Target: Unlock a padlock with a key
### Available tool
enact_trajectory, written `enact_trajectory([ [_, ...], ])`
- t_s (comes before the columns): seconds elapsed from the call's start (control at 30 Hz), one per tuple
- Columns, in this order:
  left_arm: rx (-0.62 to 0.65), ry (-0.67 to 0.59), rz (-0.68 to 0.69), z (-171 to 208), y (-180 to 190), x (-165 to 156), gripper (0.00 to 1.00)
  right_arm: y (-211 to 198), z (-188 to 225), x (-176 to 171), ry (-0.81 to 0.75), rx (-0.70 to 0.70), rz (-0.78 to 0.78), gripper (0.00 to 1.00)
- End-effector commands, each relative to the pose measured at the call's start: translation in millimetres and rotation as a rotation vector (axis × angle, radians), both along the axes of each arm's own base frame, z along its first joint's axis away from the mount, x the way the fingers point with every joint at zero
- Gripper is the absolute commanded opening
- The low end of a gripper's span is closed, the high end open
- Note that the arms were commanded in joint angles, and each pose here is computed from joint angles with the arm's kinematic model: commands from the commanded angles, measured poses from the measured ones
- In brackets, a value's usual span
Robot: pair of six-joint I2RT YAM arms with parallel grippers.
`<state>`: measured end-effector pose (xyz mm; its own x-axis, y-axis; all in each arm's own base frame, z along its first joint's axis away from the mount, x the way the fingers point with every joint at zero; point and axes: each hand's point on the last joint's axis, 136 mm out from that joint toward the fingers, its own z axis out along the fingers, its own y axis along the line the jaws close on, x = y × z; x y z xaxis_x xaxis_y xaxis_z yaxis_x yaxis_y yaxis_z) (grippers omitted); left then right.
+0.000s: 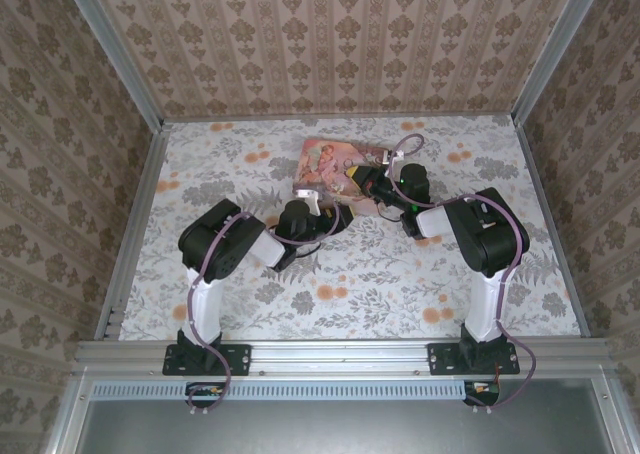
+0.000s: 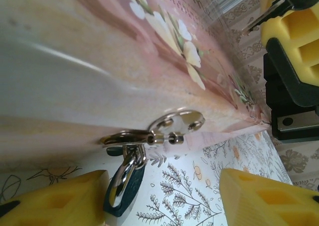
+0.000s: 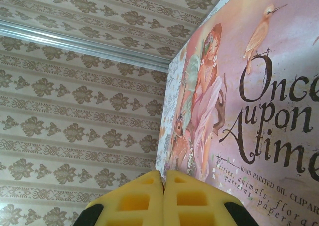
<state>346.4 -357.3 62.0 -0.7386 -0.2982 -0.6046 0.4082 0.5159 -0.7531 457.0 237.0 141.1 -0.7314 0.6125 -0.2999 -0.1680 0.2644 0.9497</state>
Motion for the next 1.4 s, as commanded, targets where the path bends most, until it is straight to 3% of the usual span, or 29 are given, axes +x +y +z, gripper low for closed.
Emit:
enact_trajectory([
  [0.0,-0.021,-0.014,0.018,2.1,2.2,4.7,0.58,-6.8,-64.5,-11.3,0.175,-0.067,-0.009,0.0],
  [0.5,-0.026,-0.03,0.021,10.7,5.6,12.4,0.44,-7.5,-67.8,-11.9,0.181,-0.069,-0.01,0.0],
  [0.77,-0.017,-0.016,0.014,3.0,4.7,11.8,0.43,-8.0,-68.5,-11.1,0.181,-0.069,-0.012,0.0],
  [1.37,0.009,0.002,0.018,-4.3,4.6,13.8,0.25,-7.4,-67.7,-11.3,0.182,-0.063,-0.01,0.0],
])
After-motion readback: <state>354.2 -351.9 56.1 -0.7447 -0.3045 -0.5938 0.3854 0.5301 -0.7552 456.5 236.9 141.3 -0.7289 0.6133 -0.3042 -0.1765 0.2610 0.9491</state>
